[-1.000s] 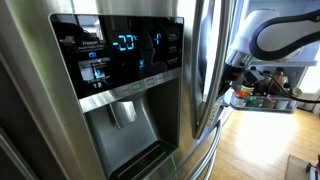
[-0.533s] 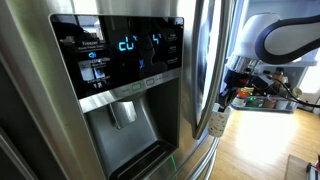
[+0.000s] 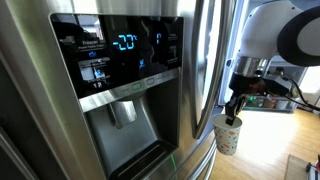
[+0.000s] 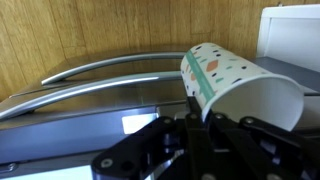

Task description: Put the cup on the water dispenser

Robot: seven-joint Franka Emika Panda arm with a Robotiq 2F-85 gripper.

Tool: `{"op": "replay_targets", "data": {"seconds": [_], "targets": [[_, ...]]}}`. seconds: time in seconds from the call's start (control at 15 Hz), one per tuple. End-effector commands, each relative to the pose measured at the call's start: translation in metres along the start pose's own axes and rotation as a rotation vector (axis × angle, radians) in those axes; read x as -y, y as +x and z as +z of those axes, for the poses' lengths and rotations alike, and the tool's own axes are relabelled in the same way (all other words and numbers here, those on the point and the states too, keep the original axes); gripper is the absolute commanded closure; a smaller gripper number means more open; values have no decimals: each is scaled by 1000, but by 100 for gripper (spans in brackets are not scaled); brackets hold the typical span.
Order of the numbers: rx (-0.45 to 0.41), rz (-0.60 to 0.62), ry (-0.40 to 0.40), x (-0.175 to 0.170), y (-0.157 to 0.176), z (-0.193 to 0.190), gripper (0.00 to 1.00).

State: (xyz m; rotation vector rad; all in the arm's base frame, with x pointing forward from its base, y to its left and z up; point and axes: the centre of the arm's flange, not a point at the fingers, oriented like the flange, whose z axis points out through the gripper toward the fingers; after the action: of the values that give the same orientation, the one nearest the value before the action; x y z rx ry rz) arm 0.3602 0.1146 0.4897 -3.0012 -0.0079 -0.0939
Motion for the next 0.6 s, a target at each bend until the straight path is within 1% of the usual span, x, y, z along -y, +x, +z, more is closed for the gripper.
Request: {"op": "replay_targets", "data": {"seconds": [0.0,0.2,0.4,0.53], "targets": [[-31,-6,-21,38,3,-10,99],[-42,-3,-17,64,13,-8,99],[-46,42,-15,71,12,-10,99],[-39,37,-4,77,15,-8,99]]}}
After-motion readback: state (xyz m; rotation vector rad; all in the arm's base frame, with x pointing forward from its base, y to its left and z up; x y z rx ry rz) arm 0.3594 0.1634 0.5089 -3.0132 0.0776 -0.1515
